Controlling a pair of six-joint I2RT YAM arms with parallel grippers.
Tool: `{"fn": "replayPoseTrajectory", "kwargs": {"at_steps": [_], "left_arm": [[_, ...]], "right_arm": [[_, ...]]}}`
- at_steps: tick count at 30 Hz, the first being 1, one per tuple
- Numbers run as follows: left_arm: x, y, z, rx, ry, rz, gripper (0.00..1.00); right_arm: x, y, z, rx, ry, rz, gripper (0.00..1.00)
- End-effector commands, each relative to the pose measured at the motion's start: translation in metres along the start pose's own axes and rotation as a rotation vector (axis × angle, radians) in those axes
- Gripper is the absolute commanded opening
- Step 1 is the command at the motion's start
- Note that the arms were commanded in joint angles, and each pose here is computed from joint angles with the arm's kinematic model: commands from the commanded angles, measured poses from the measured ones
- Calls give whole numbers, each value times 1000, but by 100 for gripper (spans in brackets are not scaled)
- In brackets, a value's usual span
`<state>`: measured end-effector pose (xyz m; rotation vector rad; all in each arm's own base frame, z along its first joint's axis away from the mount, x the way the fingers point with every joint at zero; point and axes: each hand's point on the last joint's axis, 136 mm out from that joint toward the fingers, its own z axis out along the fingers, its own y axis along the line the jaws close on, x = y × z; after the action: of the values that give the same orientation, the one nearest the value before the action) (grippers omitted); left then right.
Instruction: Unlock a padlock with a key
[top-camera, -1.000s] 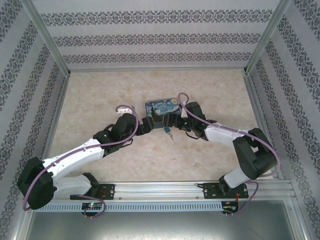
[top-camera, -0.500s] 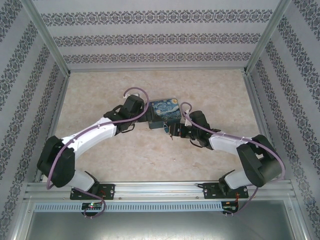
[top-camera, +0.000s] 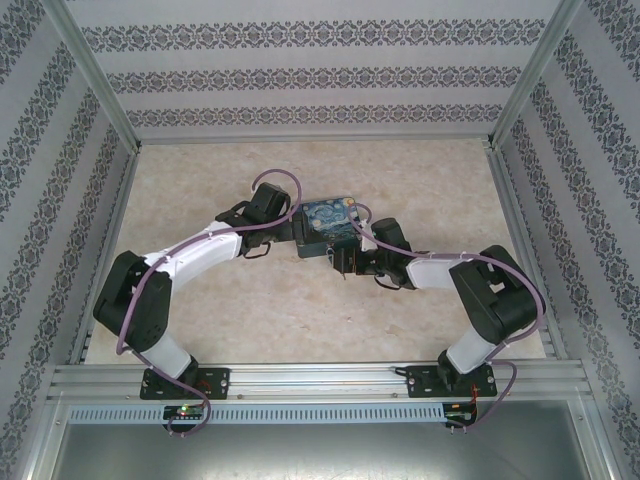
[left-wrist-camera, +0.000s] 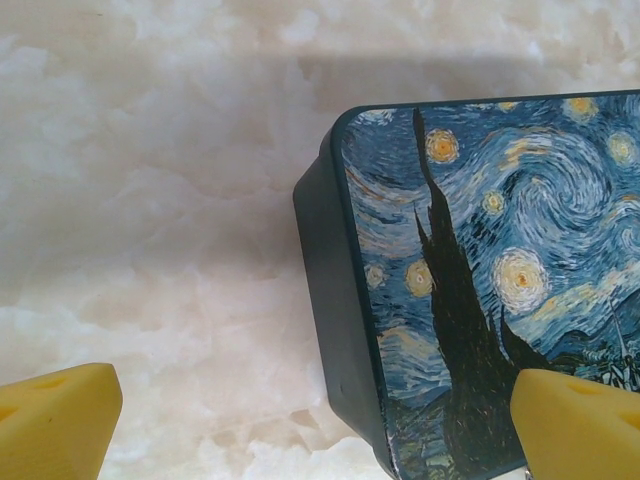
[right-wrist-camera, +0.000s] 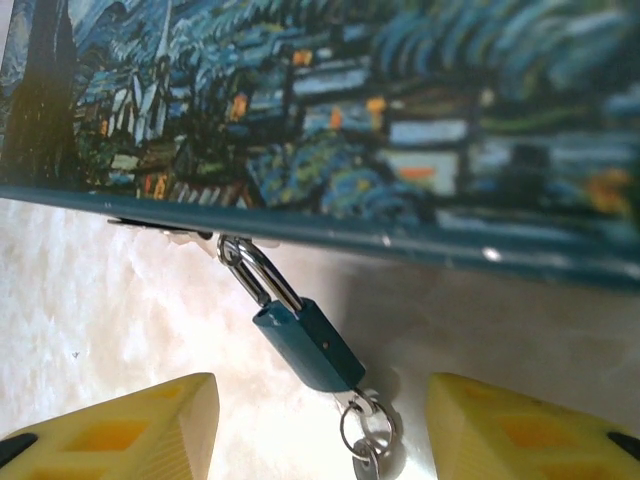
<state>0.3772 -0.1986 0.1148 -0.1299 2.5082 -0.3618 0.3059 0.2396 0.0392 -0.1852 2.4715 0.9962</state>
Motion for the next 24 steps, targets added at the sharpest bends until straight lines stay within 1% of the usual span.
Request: {"fn": "replayPoseTrajectory", "kwargs": {"at_steps": [1, 6, 13, 18, 23, 24], "left_arm": [[-9, -4, 0, 19, -1, 1, 100], [-10, -4, 3, 23, 1, -5, 100], [-8, -3, 6, 30, 8, -21, 100], [-8, -1, 6, 34, 10, -32, 100], [-10, -1, 5, 37, 6, -34, 100], [-10, -2, 5, 38, 5, -33, 100]], "right_arm": [[-10, 10, 5, -51, -14, -46, 57], [-4, 11, 12, -55, 8, -49, 57], [3, 11, 19, -49, 27, -52, 52], [7, 11, 21, -44, 36, -47, 45], [11, 7, 19, -29, 35, -36, 32], [12, 6, 18, -28, 35, -35, 30]]}}
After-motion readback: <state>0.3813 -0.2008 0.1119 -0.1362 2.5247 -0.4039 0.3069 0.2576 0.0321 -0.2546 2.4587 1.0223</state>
